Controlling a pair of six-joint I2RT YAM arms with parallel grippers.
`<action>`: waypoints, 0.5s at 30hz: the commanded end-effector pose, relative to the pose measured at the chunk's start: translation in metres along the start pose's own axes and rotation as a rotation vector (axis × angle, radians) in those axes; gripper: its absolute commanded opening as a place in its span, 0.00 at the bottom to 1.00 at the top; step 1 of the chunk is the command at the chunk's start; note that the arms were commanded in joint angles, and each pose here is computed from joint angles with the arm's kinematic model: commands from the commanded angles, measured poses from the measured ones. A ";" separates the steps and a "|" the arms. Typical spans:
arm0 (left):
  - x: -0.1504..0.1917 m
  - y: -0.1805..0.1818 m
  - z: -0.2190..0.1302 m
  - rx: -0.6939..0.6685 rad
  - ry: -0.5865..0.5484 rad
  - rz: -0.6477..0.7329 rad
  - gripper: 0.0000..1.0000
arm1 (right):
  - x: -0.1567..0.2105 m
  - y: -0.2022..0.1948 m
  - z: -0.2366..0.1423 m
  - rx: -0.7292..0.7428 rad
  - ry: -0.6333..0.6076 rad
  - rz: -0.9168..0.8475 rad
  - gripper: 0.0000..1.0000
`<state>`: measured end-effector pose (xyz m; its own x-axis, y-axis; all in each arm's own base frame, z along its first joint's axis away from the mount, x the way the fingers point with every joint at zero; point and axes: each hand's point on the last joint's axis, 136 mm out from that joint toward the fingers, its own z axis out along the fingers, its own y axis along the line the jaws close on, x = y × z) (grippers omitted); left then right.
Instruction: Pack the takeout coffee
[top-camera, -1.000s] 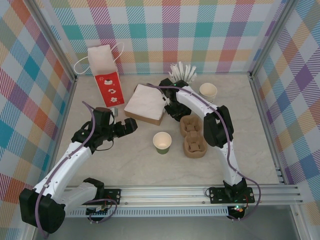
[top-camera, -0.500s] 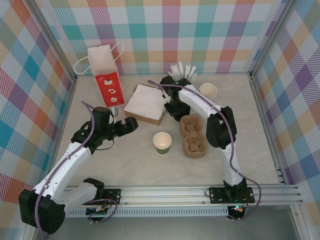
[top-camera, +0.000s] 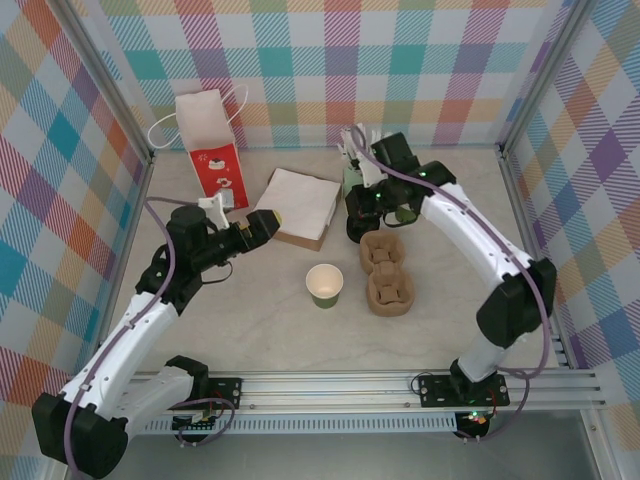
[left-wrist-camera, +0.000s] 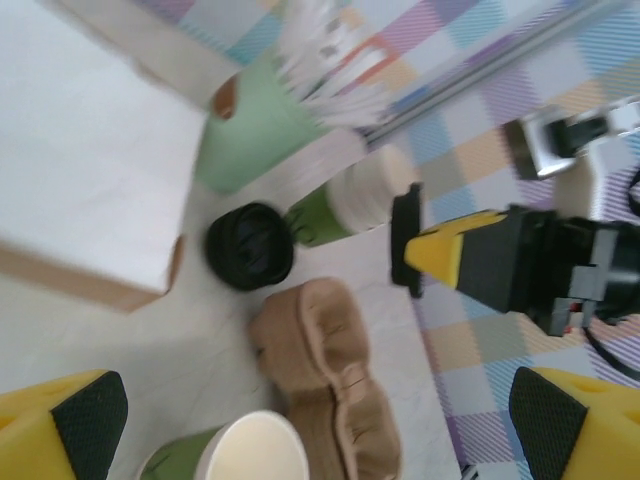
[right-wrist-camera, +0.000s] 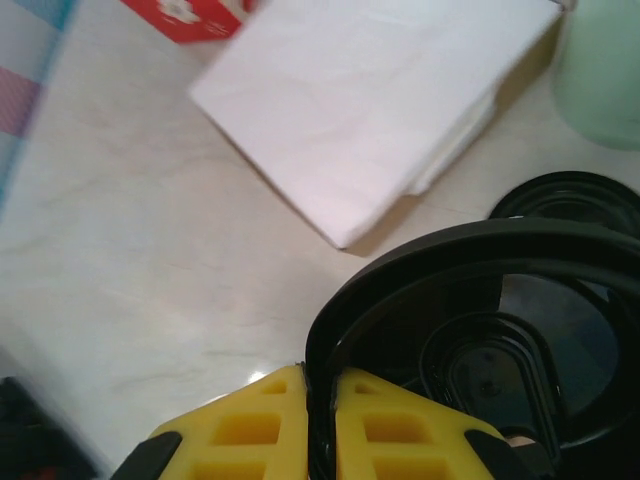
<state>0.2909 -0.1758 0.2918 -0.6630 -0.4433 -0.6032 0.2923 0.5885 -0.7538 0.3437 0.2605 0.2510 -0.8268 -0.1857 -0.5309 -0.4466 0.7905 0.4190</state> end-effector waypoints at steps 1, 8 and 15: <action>-0.015 -0.047 -0.007 0.194 -0.085 0.200 1.00 | -0.008 0.041 -0.022 -0.244 -0.055 0.063 0.12; 0.013 -0.083 0.002 0.375 -0.135 0.634 1.00 | 0.007 0.061 -0.051 -0.397 -0.061 0.098 0.12; 0.042 -0.103 0.011 0.485 -0.204 1.104 1.00 | 0.017 0.088 -0.079 -0.576 -0.049 0.125 0.12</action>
<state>0.2479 -0.2523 0.3201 -0.0973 -0.0468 -0.9942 0.8778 0.4667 -0.1079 0.2789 0.2750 0.3087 -0.8783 -0.0727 -0.4725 -0.4456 0.4828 0.7539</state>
